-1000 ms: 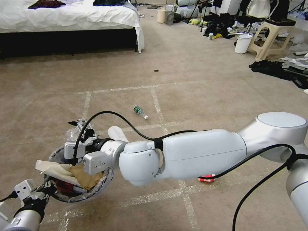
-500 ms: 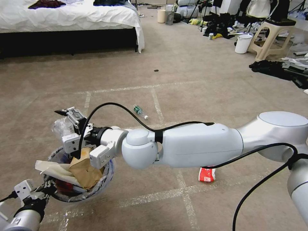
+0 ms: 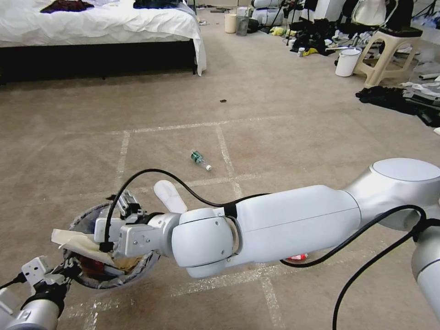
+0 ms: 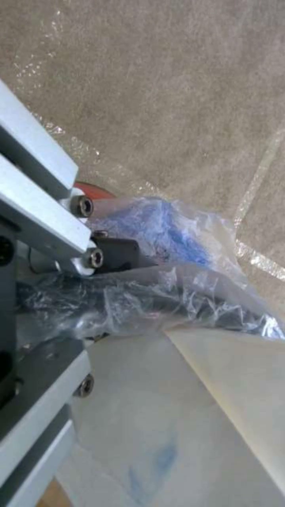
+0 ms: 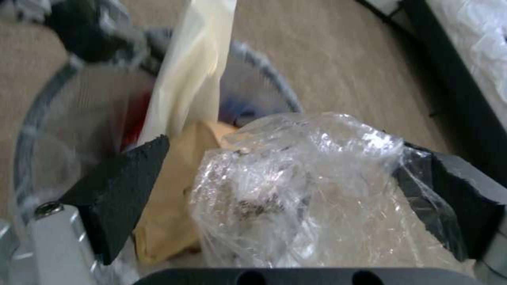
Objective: Pick up the trash bin and place the garbage on the floor into it.
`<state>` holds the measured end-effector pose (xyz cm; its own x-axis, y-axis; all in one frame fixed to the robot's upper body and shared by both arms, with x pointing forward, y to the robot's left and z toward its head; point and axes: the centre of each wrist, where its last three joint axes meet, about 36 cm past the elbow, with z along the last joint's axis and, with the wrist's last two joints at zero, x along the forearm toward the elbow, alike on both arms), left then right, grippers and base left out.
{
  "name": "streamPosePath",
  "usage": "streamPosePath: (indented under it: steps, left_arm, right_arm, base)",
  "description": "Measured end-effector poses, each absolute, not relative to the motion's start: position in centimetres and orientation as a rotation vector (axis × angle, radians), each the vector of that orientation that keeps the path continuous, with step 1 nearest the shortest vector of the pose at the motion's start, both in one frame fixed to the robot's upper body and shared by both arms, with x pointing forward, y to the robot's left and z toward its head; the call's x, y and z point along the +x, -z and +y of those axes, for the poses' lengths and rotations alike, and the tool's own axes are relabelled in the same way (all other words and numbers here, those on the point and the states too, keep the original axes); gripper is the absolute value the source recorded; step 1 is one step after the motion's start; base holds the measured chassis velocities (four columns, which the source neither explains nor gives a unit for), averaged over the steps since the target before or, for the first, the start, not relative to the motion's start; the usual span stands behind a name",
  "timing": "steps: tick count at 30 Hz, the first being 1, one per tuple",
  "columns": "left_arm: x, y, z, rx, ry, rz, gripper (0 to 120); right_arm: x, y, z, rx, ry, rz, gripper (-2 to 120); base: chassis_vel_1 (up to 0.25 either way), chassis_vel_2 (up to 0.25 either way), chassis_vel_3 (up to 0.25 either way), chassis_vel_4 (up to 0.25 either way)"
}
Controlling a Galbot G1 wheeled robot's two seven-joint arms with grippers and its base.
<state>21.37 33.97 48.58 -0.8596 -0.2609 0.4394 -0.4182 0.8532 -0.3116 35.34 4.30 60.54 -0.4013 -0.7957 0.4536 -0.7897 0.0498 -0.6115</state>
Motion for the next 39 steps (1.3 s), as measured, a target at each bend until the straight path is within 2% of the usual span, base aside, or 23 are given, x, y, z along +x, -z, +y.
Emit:
streamPosePath:
  steps: [9, 22, 30, 39]
  left_arm:
    - [21.1, -48.8, 33.9, 0.504, -0.563, -2.646, 1]
    - [21.0, -48.8, 33.8, 0.511, -0.563, -2.65, 1]
    - [21.0, -48.6, 33.8, 0.517, -0.566, -2.647, 1]
    - [21.2, -48.3, 34.0, 0.523, -0.57, -2.647, 1]
  right_arm:
    - [35.3, -58.1, 4.0, -1.76, 1.31, 2.38, 100]
    - [32.7, -55.6, 4.4, -1.911, 1.233, 2.489, 100]
    - [35.6, -52.4, 5.3, -1.832, 1.222, 2.534, 100]
    - [37.8, -50.9, 5.9, -1.775, 1.168, 2.474, 100]
  base:
    - [0.0, 0.0, 0.0, 0.0]
    - [0.0, 0.0, 0.0, 0.0]
    - [0.0, 0.0, 0.0, 0.0]
    - [0.0, 0.0, 0.0, 0.0]
